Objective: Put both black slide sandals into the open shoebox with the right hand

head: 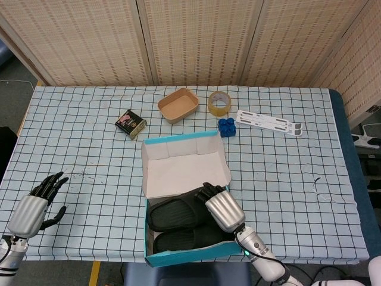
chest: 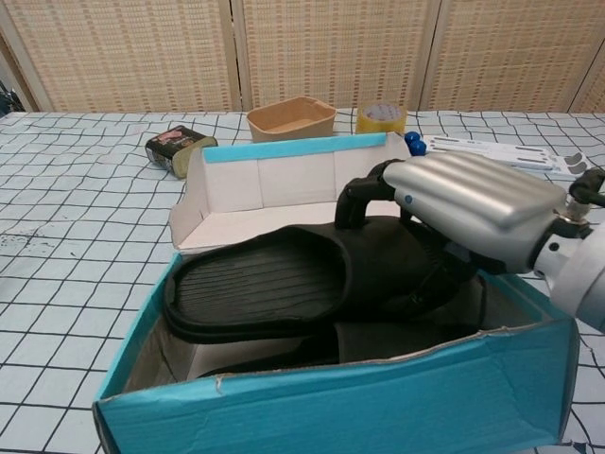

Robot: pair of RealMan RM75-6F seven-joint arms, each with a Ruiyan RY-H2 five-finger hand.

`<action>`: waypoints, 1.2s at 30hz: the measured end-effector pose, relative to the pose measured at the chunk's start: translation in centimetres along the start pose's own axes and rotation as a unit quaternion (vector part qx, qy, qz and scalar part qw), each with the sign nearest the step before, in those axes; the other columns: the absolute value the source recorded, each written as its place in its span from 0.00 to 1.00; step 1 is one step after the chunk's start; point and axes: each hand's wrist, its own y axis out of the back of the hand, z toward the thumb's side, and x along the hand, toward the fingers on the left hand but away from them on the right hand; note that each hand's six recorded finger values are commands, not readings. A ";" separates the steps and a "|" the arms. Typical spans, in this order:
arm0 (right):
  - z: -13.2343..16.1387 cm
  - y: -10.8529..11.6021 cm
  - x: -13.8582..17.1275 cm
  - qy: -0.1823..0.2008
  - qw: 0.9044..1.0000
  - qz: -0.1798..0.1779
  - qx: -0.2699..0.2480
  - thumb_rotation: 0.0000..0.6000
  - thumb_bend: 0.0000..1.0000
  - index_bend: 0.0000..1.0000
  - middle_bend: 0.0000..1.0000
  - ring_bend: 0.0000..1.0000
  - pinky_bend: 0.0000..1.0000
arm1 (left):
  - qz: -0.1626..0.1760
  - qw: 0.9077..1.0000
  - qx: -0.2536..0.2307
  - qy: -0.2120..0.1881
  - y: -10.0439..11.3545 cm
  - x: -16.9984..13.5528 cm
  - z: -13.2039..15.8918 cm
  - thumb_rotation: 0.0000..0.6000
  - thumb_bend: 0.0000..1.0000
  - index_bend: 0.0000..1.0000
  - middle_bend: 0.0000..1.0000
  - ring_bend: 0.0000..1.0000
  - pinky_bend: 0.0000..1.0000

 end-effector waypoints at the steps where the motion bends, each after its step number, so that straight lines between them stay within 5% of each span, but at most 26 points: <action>1: 0.0 -0.1 0.0 0.000 1.000 0.000 0.001 1.00 0.09 0.34 0.33 0.15 0.36 | 0.000 1.000 0.000 0.000 0.0 0.0 0.0 1.00 0.40 0.10 0.04 0.08 0.31; 7: -0.4 -0.5 0.2 -0.004 1.000 0.010 0.017 1.00 0.09 0.29 0.28 0.11 0.33 | 0.000 1.000 0.000 -0.001 0.0 0.0 0.0 1.00 0.40 0.10 0.04 0.08 0.31; 21: -2.3 0.1 0.9 -0.026 0.997 0.068 0.007 1.00 0.03 0.05 0.05 0.00 0.05 | -0.001 1.000 0.001 0.000 0.0 0.0 0.0 1.00 0.40 0.10 0.04 0.08 0.31; 32: -1.0 1.7 0.5 0.006 0.996 0.045 -0.073 1.00 0.03 0.10 0.04 0.00 0.04 | -0.004 1.000 0.003 0.001 -0.2 0.1 0.0 1.00 0.40 0.10 0.04 0.08 0.31; 36: 0.5 1.5 0.0 0.033 0.992 0.038 -0.112 1.00 0.18 0.22 0.07 0.00 0.07 | -0.004 1.000 0.003 0.001 -0.2 0.1 0.0 1.00 0.40 0.10 0.04 0.08 0.31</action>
